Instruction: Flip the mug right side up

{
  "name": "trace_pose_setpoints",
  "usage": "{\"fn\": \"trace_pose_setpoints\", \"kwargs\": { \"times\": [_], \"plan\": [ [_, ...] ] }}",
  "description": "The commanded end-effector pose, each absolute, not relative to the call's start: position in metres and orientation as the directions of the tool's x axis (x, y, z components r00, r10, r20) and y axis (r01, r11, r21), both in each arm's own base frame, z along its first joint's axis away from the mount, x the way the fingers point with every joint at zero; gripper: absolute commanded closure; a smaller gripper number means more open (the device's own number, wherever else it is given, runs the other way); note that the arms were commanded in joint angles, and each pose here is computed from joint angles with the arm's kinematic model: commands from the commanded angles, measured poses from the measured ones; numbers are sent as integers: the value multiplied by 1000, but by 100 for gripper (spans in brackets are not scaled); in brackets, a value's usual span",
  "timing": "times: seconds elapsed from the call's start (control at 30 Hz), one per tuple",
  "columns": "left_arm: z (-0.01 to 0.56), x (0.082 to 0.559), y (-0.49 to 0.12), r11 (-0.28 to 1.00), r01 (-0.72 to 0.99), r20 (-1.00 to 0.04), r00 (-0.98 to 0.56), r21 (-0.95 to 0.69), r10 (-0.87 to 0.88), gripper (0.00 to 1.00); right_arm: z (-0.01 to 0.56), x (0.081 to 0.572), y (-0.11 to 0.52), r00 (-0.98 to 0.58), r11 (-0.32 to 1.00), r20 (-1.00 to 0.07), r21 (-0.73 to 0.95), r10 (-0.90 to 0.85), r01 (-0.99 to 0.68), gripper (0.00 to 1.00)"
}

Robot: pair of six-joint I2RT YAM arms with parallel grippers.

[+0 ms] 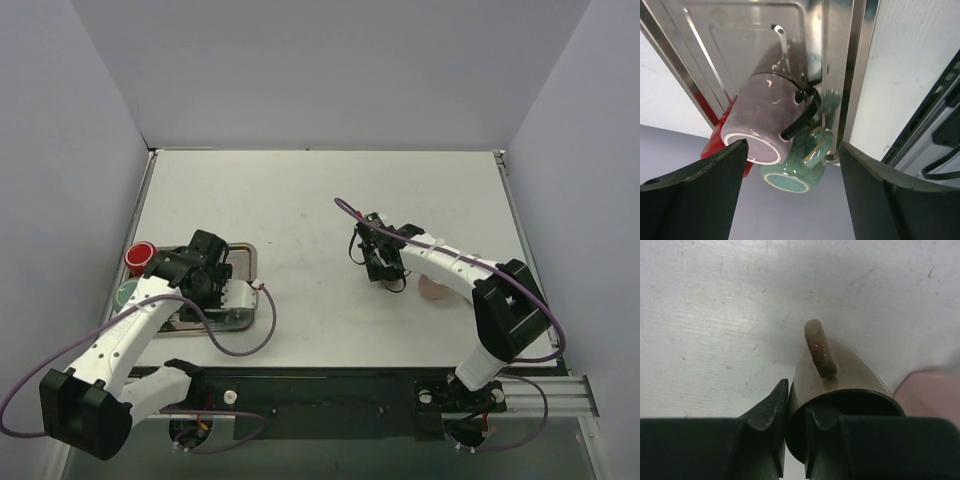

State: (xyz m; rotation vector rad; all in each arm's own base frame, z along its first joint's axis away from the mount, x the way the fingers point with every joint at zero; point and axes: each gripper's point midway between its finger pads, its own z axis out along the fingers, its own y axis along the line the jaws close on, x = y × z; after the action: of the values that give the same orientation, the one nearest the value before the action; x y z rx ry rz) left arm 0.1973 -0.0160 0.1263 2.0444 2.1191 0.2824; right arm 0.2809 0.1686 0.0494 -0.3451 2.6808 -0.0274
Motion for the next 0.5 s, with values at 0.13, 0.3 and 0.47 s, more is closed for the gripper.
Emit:
{"fn": "trace_pose_setpoints", "kwargs": {
  "times": [0.13, 0.3, 0.47],
  "plan": [
    [107, 207, 21, -225, 954, 244, 174, 198, 954, 20, 67, 286, 163, -855, 958, -430, -128, -288, -259, 71],
    [97, 221, 7, -271, 941, 198, 232, 202, 952, 20, 80, 282, 161, -840, 955, -456, -118, -296, -272, 52],
    [85, 241, 18, -307, 925, 266, 245, 224, 932, 20, 109, 273, 161, -794, 957, -542, -78, -276, -279, 44]
  ]
}}
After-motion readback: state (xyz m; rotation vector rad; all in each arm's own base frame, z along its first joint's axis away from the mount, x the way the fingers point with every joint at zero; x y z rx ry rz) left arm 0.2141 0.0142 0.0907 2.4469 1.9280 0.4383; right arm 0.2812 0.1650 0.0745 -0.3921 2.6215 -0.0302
